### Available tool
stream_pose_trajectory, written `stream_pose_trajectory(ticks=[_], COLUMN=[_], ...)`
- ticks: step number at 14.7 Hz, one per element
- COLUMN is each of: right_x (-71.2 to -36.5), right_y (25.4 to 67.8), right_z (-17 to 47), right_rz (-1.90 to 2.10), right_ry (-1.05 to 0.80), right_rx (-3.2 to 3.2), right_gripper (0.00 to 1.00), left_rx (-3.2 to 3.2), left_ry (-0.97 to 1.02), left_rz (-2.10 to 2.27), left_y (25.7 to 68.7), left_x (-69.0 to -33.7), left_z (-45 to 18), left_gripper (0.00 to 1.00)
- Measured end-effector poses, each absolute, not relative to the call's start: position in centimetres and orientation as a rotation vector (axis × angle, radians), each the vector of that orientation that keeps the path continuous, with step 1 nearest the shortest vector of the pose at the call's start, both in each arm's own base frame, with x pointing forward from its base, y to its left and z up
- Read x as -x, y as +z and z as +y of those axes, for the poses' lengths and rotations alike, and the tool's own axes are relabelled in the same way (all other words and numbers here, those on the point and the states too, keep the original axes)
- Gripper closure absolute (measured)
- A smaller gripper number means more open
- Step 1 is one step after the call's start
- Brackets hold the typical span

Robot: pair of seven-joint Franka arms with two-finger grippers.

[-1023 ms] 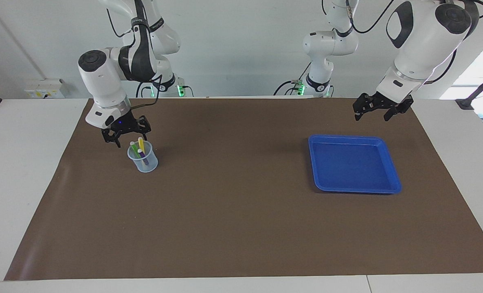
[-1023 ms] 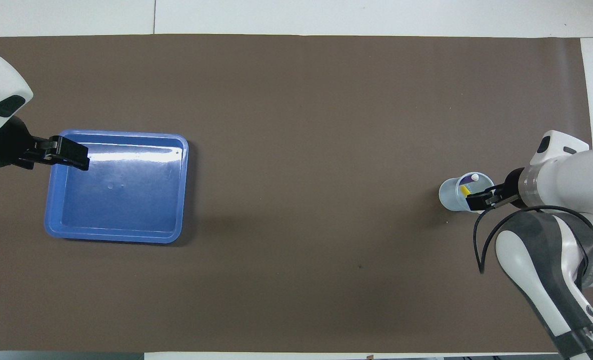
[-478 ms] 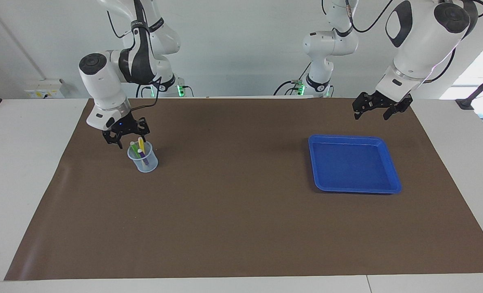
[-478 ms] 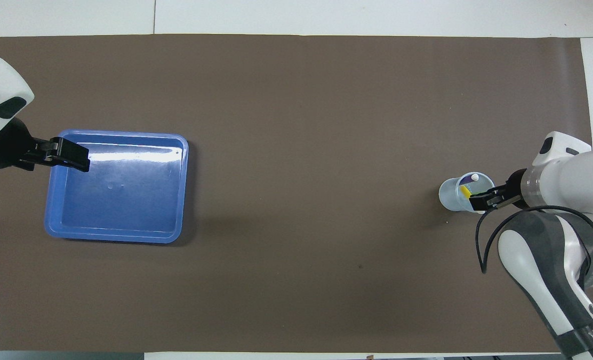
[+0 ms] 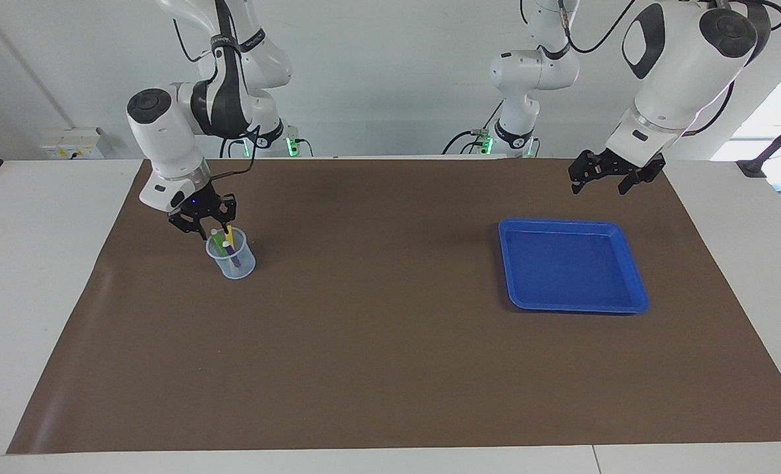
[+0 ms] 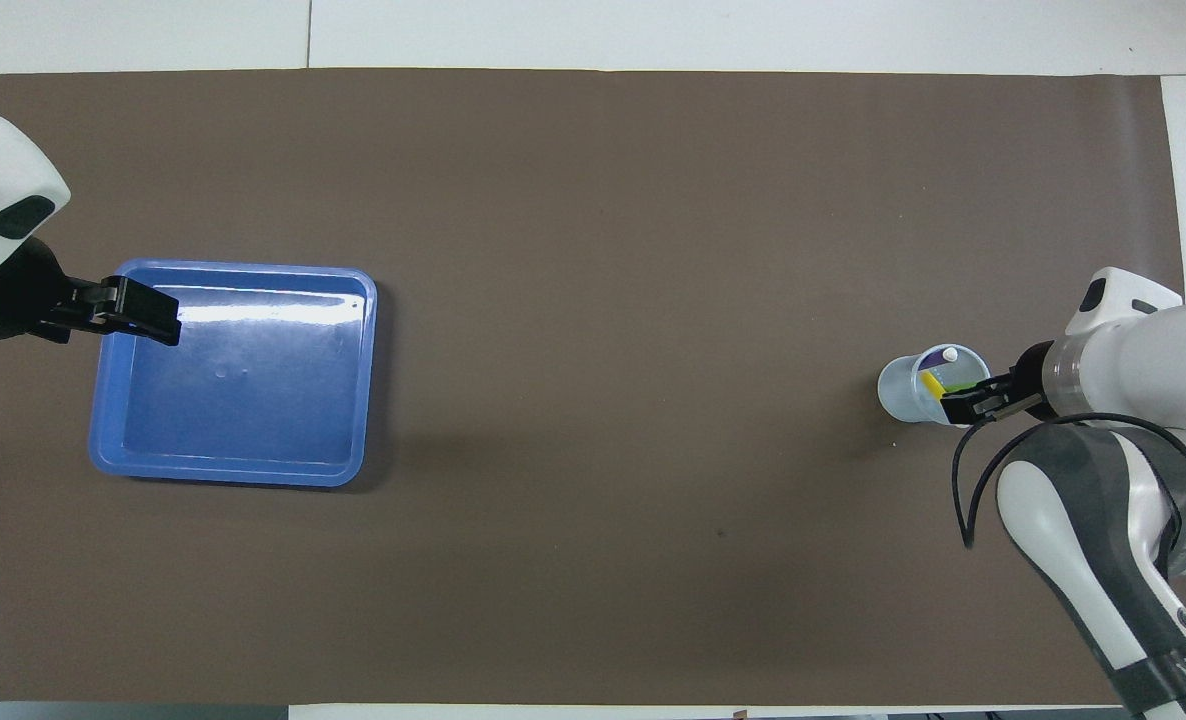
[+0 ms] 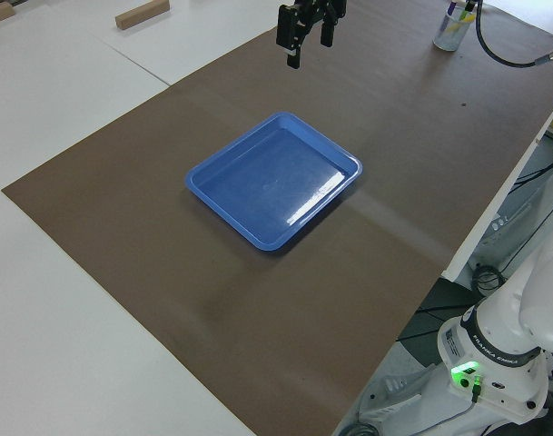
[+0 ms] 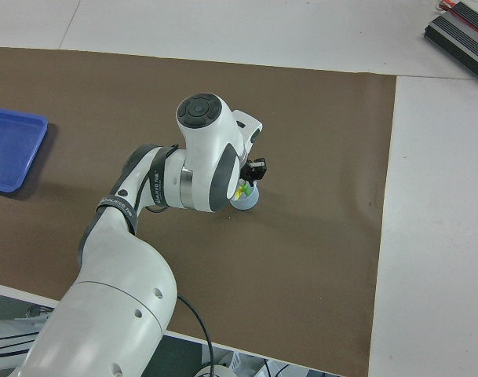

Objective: Right arm passes pens to left for tray arrangement
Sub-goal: 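Grasp the green pen in the cup with the right gripper, then lift the green pen toward the tray while the left gripper opens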

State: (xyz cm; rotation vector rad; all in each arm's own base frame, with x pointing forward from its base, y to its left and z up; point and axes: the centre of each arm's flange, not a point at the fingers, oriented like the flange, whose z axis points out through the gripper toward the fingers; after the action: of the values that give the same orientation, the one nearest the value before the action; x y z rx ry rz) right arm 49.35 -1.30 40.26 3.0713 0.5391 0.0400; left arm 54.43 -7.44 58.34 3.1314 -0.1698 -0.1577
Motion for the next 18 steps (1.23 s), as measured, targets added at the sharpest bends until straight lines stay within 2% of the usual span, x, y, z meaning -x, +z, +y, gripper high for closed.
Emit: stream_pose_trajectory(ticks=[2, 8, 12, 18], right_x=[-49.3, -49.5, -49.6, -48.3], right_y=[40.3, 41.3, 45.8, 51.9], right_z=[-1.3, -1.3, -1.6, -2.8], right_rz=[0.539, 0.538, 0.512, 0.475], right_ry=[0.040, 0.043, 0.015, -0.027], right_rx=[-3.072, -3.071, -3.103, -3.129], right_gripper=[0.82, 0.82, 0.82, 0.82], left_rx=[-3.131, -3.132, -3.105, -2.871], left_ry=[-0.156, -0.151, -0.152, -0.180], left_rz=[-0.170, -0.168, -0.149, 0.082], left_y=[58.4, 58.4, 58.4, 57.9], left_x=[-54.4, -54.5, -54.5, -54.2], left_z=[-7.4, -7.4, -7.2, -3.5], left_gripper=[0.00, 0.00, 0.00, 0.00])
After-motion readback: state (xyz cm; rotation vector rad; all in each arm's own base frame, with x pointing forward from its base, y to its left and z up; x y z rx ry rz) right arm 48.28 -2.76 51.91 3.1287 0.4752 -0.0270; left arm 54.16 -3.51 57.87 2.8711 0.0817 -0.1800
